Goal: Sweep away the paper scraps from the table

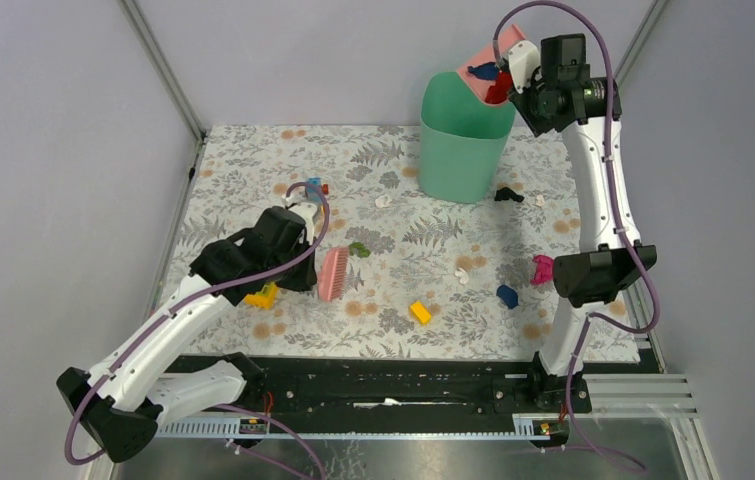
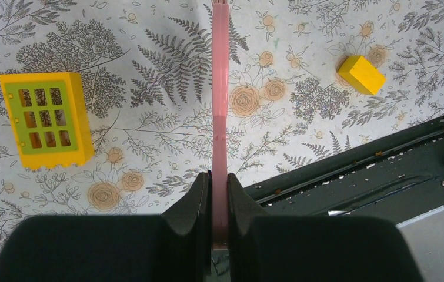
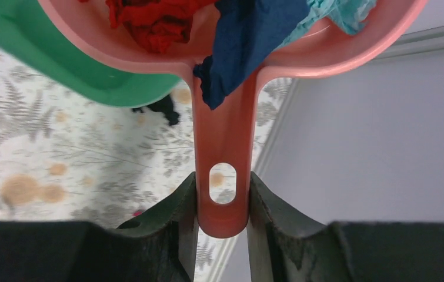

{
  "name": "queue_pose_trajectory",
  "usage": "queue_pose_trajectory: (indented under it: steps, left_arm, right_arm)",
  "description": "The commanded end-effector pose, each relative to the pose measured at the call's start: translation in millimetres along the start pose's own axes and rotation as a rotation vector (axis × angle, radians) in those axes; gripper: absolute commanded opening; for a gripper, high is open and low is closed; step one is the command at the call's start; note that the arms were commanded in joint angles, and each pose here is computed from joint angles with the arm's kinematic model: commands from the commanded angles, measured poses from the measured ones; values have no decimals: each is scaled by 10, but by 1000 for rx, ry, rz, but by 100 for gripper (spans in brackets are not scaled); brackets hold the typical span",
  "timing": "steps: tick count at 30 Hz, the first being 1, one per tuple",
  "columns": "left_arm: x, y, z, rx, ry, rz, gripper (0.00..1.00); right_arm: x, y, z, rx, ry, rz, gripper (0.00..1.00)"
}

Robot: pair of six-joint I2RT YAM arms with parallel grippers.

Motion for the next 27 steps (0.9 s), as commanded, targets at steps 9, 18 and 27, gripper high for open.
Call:
queue_pose_trajectory:
  steps: [9, 18, 27]
  left_arm:
    - [-33, -25, -103, -61, 12, 22, 0]
    - [-58, 14, -116, -66, 8, 34, 0]
    - [-45, 21, -106, -64, 17, 29, 0]
  right_arm:
    - [-875, -158, -295, 83, -552, 426, 0]
    - [-963, -173, -583, 144, -859, 550, 0]
    - [-900, -218, -795, 142, -1082, 681, 0]
Point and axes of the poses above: each gripper's point midway between its finger pads, its own y axis out along the fingers, its own x axis along the line the jaws close on, z = x × y, the point moved 1 cm from there along -y, back along the fingers, and after that the axes turned 15 degrees about y, right-handed, at the moved point
